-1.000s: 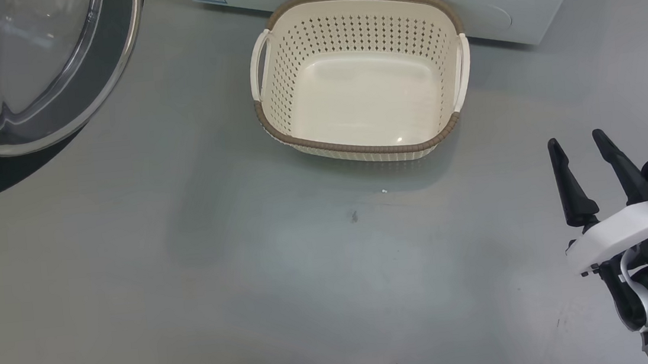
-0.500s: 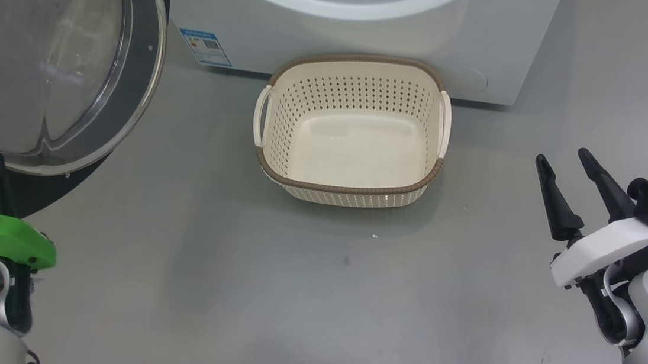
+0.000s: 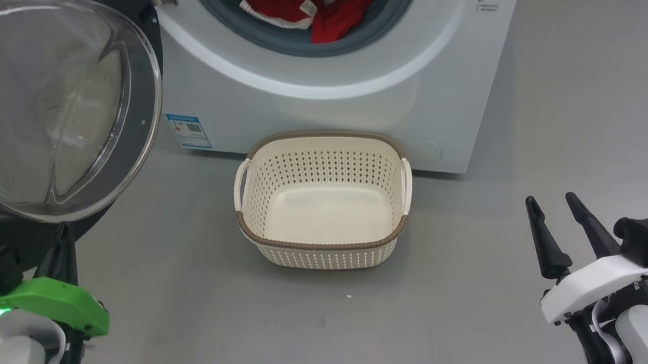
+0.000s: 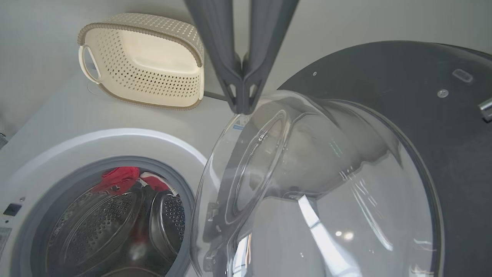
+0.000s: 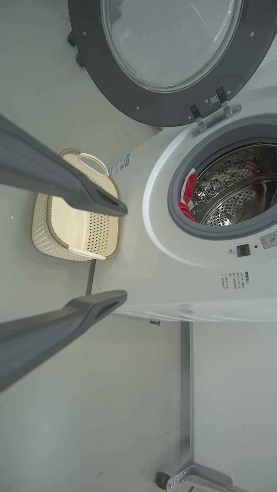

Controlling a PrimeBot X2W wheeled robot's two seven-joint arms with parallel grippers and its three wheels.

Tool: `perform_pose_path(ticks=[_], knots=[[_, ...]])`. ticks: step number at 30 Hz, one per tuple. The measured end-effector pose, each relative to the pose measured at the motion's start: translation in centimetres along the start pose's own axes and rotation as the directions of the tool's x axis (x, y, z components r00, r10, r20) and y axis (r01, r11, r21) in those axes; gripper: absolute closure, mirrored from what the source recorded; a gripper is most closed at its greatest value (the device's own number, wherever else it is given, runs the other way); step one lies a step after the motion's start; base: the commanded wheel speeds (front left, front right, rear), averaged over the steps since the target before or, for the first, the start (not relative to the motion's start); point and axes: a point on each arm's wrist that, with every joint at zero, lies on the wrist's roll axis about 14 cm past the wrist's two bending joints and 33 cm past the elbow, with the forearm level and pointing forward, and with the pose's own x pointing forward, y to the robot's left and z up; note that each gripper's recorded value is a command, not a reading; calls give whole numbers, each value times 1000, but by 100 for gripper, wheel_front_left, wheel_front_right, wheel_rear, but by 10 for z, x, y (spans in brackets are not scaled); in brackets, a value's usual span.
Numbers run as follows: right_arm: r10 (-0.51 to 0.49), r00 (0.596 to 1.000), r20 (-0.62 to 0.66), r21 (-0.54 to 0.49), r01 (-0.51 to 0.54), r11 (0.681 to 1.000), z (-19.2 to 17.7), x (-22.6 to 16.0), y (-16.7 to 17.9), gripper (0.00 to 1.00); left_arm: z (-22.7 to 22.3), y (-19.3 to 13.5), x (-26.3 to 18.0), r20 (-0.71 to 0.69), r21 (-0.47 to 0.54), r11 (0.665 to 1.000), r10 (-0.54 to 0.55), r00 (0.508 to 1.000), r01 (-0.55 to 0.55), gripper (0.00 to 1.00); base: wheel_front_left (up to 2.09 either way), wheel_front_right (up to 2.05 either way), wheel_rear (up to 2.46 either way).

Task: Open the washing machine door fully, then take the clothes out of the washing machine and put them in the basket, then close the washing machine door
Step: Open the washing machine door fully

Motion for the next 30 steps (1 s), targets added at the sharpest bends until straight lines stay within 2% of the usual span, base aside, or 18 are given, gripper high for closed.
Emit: perform_pose_path(ticks=[7,16,23,30], knots=[[-28,997,66,-2,28,1000,19,-23,-1,0,-1,-30,-9,35,-52,996,-76,996,78,100,0,0,0],[-104,987,126,-7,106,994,34,-57,-18,0,-12,-84,-19,53,-126,972,-194,980,199,100,0,0,0],[-151,971,187,0,154,988,50,-71,-30,0,-3,-111,-22,91,-110,955,-265,960,274,100,0,0,0],[-187,963,195,15,187,982,49,-80,-37,0,-7,-131,-30,95,-106,940,-315,944,324,100,0,0,0]])
